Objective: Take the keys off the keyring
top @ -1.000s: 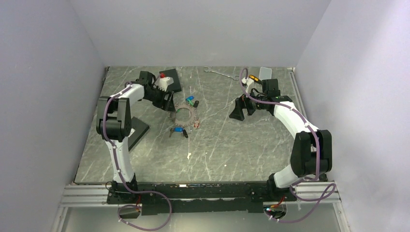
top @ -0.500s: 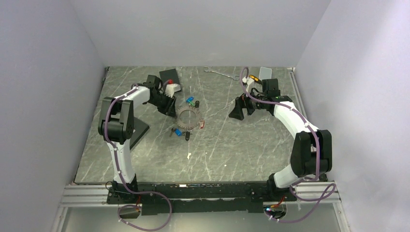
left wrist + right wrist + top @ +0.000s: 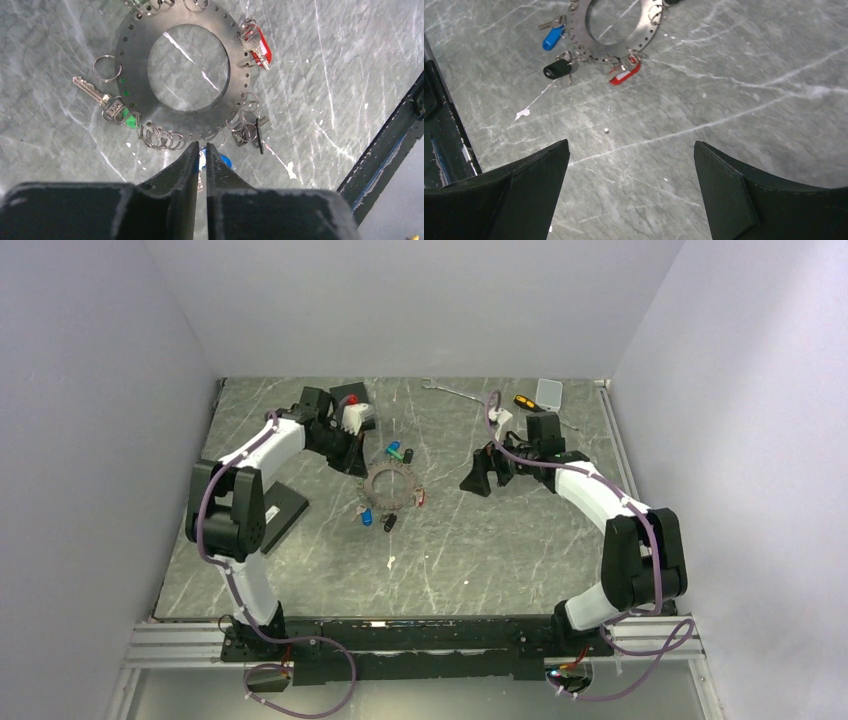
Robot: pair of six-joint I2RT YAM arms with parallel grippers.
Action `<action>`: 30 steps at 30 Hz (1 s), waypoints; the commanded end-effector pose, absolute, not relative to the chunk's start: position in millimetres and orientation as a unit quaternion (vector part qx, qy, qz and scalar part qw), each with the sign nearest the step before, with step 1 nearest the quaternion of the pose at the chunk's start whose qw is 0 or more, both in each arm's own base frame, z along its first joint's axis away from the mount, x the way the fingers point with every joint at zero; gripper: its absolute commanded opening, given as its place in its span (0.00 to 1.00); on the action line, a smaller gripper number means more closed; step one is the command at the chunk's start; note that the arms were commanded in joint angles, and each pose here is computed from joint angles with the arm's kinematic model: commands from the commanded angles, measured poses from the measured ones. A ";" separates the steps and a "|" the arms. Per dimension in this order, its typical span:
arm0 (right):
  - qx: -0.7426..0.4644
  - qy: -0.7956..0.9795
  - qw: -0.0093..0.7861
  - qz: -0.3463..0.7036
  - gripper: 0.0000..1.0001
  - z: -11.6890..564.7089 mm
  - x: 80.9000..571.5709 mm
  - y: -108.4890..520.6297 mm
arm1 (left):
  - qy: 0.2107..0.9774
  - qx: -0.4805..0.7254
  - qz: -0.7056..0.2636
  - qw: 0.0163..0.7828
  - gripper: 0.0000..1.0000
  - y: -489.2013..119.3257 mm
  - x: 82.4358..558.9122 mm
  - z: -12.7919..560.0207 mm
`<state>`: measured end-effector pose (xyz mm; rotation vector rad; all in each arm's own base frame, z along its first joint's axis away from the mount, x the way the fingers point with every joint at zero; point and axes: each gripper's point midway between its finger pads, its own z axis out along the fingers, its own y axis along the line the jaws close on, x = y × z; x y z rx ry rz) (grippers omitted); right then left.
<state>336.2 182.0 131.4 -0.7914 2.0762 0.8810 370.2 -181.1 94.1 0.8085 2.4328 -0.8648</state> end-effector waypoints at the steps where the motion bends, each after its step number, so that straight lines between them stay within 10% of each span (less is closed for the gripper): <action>1: -0.334 0.782 0.409 0.331 1.00 153.2 342.2 195.5 | 0.887 0.274 -0.273 0.253 0.28 -172.3 374.4 109.0; 7: -0.338 0.780 0.411 0.330 1.00 155.4 340.8 196.0 | 0.902 0.266 -0.214 0.264 0.44 -157.7 397.6 86.1; 17: -0.342 0.778 0.411 0.329 1.00 155.5 340.1 196.2 | 0.913 0.266 -0.210 0.229 0.42 -162.7 407.2 46.4; 25: -0.349 0.771 0.420 0.328 1.00 153.4 338.5 197.6 | 0.909 0.283 -0.223 0.207 0.29 -178.4 391.8 34.9; 30: -0.392 0.759 0.436 0.283 1.00 148.3 337.4 209.0 | 0.906 0.287 -0.248 0.190 0.02 -187.7 378.3 39.8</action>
